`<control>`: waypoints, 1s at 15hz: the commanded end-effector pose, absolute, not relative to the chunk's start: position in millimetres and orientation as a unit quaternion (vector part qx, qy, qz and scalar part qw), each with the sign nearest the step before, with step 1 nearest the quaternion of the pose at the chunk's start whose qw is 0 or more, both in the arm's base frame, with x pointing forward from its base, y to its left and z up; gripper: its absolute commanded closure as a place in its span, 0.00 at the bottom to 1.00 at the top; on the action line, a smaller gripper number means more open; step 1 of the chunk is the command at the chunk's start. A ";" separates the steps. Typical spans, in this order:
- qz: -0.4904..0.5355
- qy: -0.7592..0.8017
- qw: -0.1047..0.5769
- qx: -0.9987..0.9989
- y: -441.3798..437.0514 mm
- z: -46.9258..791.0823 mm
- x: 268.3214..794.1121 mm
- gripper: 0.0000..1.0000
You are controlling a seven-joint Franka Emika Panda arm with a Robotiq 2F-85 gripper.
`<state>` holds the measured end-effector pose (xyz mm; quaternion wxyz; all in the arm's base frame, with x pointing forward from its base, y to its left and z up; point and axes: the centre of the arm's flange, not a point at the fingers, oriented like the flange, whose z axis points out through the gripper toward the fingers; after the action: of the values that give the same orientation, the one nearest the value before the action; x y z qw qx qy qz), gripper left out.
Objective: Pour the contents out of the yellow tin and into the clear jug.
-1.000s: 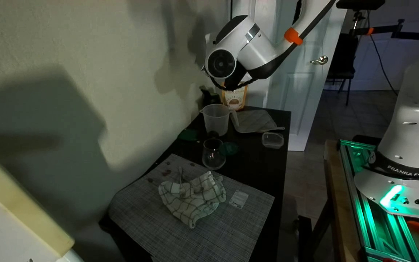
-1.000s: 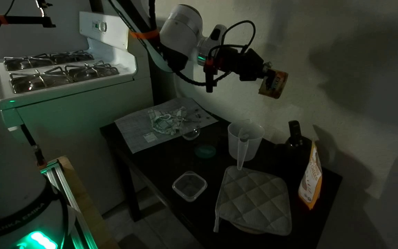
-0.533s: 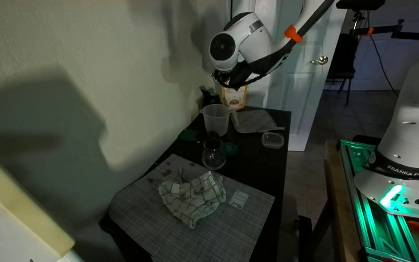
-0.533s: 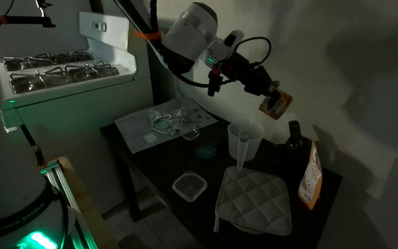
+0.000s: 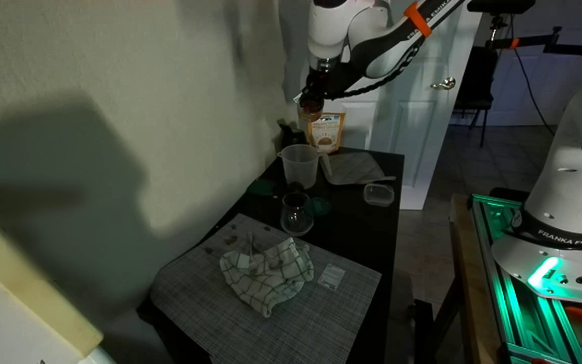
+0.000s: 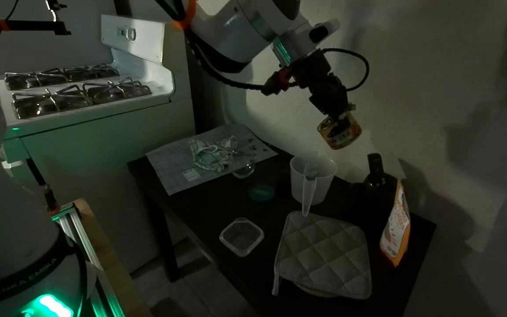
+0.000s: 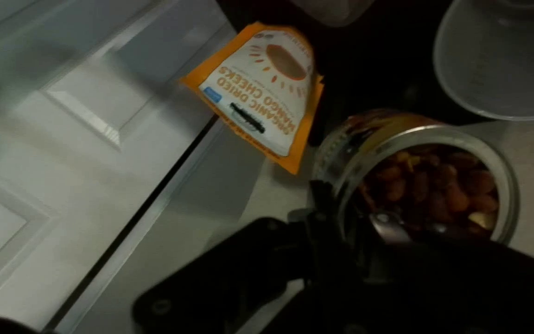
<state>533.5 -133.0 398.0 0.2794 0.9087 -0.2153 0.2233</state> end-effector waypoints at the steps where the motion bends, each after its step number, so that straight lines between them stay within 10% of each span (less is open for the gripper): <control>1: 0.189 -0.162 0.224 0.942 -101.6 428.8 493.7 0.97; 15: 0.082 0.069 0.286 0.952 -60.5 391.5 442.5 0.97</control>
<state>442.5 -67.2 403.0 0.2880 0.9528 0.0427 0.0856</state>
